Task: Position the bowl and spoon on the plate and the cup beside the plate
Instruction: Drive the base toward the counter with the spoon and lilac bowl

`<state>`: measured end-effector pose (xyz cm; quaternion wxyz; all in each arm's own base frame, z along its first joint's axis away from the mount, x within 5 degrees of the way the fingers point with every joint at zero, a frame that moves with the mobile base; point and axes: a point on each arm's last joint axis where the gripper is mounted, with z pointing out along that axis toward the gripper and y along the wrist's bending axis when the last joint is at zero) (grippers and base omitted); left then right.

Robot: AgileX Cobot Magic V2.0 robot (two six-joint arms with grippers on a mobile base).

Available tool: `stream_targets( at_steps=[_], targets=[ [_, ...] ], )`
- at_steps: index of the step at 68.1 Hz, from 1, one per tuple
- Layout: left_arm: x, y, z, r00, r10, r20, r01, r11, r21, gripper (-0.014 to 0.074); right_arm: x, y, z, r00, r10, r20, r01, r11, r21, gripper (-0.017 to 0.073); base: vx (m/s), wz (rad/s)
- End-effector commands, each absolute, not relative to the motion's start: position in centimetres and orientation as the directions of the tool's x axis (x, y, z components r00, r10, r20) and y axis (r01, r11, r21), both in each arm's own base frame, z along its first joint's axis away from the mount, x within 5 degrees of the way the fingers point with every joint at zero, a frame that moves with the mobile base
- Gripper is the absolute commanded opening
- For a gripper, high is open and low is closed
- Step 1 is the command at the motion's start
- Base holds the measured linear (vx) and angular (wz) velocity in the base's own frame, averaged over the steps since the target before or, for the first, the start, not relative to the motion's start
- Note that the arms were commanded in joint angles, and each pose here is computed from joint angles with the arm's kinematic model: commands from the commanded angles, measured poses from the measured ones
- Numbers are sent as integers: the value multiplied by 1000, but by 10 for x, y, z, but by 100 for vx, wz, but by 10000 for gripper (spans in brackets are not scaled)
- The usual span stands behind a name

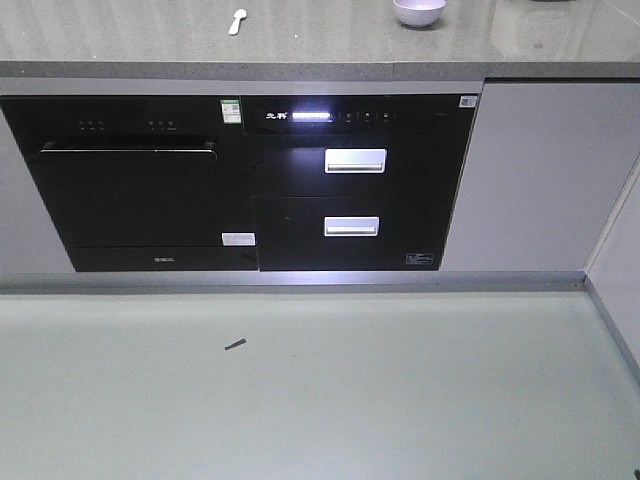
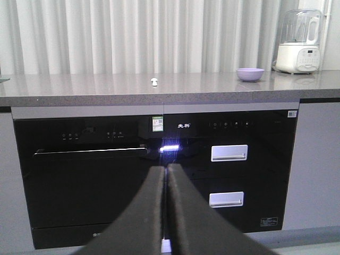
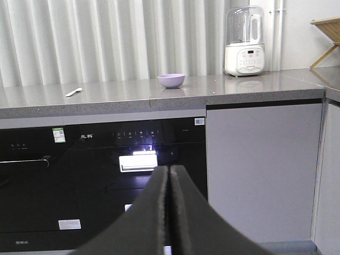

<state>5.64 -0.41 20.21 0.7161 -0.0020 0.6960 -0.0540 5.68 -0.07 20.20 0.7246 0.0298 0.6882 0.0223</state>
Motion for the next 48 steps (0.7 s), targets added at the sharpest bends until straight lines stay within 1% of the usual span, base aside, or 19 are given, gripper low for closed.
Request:
stream_targets(
  at_steps=[1,48],
  targets=[
    [54,-4,216,132,-94,-987,82,993,-83,-6,56,-1,207,127,59,-990,11,998,61,-10,19,-2],
    [54,-4,216,132,-94,-987,82,993,-83,-6,56,-1,207,127,59,-990,11,998,61,-10,16,-5]
  ],
)
